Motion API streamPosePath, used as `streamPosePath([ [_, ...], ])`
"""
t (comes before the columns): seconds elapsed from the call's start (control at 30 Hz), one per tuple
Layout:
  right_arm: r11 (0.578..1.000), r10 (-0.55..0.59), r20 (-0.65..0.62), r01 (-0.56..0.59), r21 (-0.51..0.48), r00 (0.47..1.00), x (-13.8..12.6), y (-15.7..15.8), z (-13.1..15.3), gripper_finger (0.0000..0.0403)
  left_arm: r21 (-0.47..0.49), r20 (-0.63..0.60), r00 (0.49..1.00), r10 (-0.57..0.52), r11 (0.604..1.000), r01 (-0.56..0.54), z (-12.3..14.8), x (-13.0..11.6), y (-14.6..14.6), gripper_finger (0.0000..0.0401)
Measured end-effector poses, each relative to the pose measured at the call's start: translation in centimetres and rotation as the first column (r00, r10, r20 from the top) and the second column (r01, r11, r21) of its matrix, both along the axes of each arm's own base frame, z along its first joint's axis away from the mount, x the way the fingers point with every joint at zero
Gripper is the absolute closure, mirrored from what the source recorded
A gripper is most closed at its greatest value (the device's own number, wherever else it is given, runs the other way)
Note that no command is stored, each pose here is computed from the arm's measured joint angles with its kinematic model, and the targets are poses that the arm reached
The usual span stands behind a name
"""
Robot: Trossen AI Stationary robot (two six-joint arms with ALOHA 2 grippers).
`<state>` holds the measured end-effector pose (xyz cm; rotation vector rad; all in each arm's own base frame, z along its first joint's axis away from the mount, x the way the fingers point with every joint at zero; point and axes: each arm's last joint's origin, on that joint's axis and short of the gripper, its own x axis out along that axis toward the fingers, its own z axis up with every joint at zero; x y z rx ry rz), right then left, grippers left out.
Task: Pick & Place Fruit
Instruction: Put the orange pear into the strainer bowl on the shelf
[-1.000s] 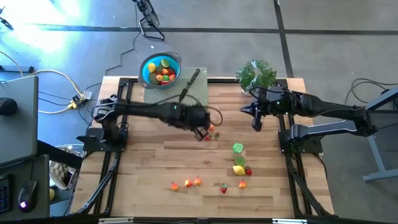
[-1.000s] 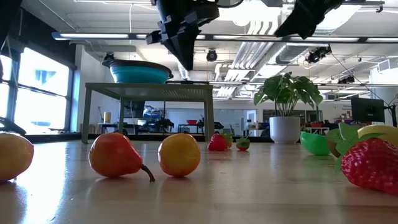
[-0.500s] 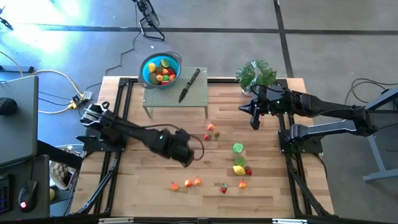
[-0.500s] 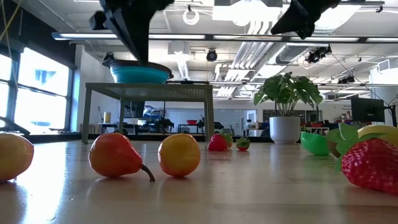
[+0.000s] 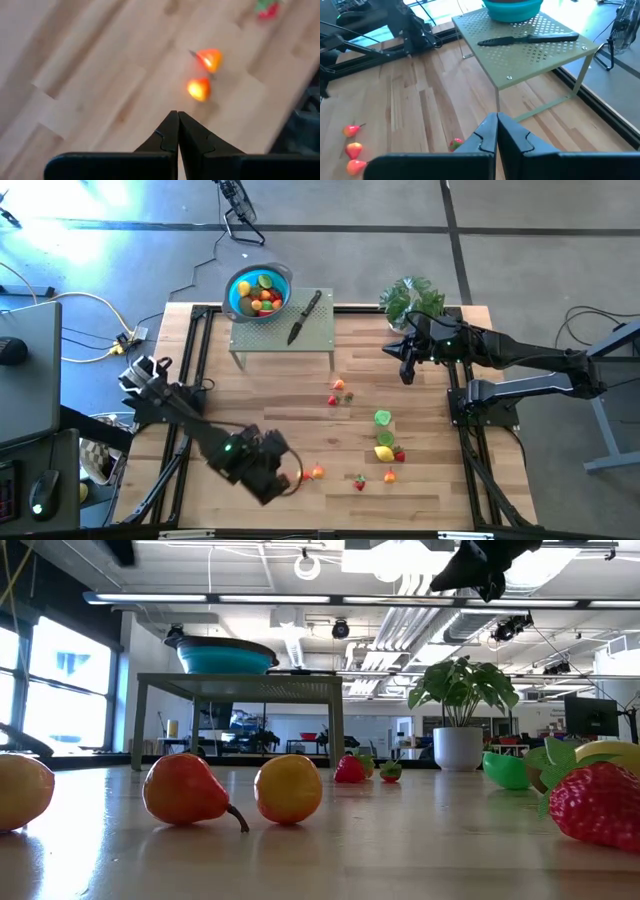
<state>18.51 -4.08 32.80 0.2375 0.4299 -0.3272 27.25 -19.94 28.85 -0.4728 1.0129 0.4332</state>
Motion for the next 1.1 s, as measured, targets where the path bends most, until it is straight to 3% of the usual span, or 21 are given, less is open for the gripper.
streamPosePath([
  [0.13,1.0,0.001,0.001,-0.001,0.005,1.0,0.0,0.0,0.0,0.04,-0.089,0.016,1.0,-0.025,0.996,0.027,0.1,-1.0,-2.0,0.04],
  [0.33,1.0,0.026,0.002,-0.026,0.016,1.0,0.0,0.1,0.0,0.0401,-0.276,0.074,0.985,0.153,0.953,-0.127,0.4,-1.0,-3.4,0.04],
  [0.5,0.999,0.03,0.001,-0.03,0.017,1.0,0.0,0.1,0.0,0.0401,-0.406,0.036,0.93,0.365,0.856,-0.32,0.5,-0.9,-3.4,0.04],
  [0.6,0.999,0.031,0.001,-0.031,0.015,1.0,0.0,0.1,0.0,0.0401,-0.442,0.01,0.899,0.438,0.808,-0.389,0.3,-0.8,-3.5,0.04],
  [0.77,0.999,0.041,-0.005,-0.041,-0.004,0.999,0.0,0.1,0.0,0.0401,-0.5,-0.095,0.827,0.554,0.692,-0.521,-0.3,-0.7,-3.8,0.04],
  [0.97,0.999,0.046,-0.01,-0.046,-0.014,0.999,0.0,0.1,0.0,0.0401,-0.477,-0.113,0.824,0.556,0.697,-0.535,-1.1,-0.5,-4.0,0.04],
  [1.1,0.999,0.047,-0.015,-0.047,-0.014,0.999,0.0,0.1,-0.1,0.0401,-0.442,-0.075,0.863,0.5,0.759,-0.478,-1.1,-0.5,-3.9,0.04],
])
